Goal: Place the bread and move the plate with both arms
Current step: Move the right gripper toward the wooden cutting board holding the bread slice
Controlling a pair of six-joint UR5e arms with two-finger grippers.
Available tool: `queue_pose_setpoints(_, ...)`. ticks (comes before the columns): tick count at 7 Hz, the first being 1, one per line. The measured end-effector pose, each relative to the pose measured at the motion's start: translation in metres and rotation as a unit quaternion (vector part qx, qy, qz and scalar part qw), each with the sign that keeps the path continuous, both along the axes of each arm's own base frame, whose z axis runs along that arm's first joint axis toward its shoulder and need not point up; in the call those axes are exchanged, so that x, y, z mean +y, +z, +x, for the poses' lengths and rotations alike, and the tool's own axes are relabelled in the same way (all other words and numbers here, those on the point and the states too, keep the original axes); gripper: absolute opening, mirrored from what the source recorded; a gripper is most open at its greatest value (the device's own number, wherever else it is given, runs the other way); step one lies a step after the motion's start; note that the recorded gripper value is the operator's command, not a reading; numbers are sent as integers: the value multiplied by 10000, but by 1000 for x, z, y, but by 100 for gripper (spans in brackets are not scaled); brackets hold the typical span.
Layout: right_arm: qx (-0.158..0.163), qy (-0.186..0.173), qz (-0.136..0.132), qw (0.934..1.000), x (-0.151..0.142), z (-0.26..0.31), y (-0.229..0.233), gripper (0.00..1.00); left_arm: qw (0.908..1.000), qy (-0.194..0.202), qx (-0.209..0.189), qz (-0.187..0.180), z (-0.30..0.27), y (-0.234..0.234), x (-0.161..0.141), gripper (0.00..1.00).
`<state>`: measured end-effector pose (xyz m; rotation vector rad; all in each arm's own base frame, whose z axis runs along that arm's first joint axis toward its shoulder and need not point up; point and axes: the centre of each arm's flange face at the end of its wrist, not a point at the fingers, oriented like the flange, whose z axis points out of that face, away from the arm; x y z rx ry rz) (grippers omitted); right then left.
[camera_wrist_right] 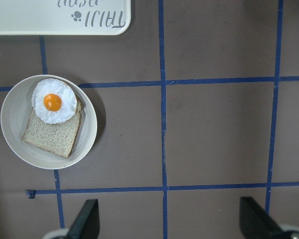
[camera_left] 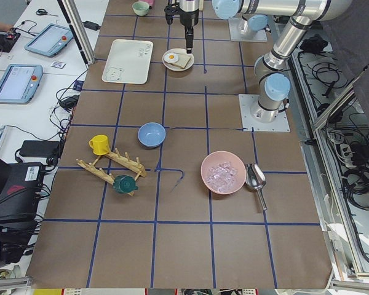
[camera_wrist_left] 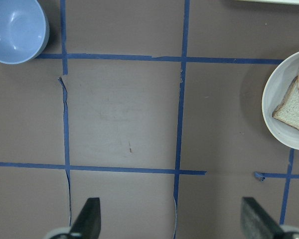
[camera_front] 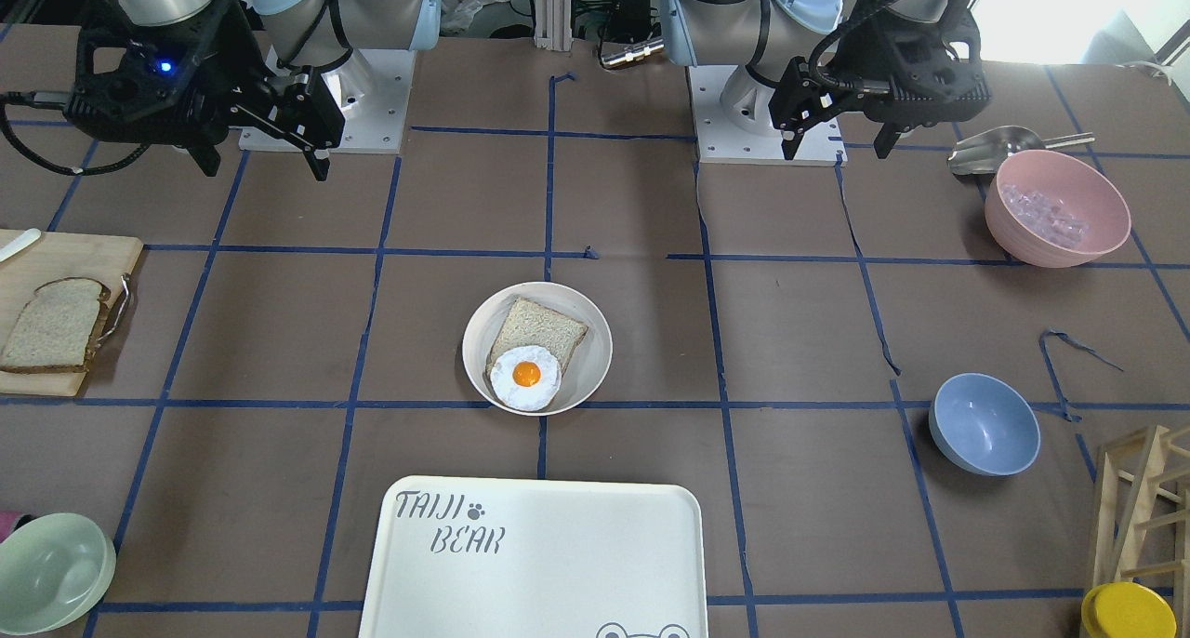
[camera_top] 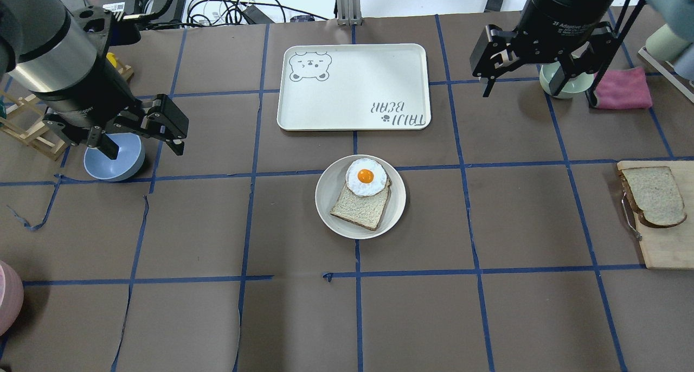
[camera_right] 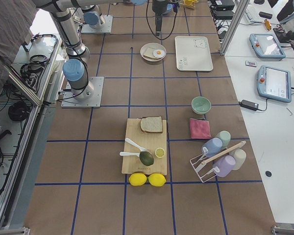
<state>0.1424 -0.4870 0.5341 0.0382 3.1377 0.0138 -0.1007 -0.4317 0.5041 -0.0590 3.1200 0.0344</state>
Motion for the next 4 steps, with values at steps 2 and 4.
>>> queue_pose_setpoints(2, -47, 16, -96, 9999, -5, 3, 6, 100, 10000, 5, 20, 23, 0, -2, 0, 100)
queue_pose_setpoints(4, -64, -26, -40, 10000, -12, 3, 0, 100, 10000, 2, 11, 42, 0, -5, -1, 100)
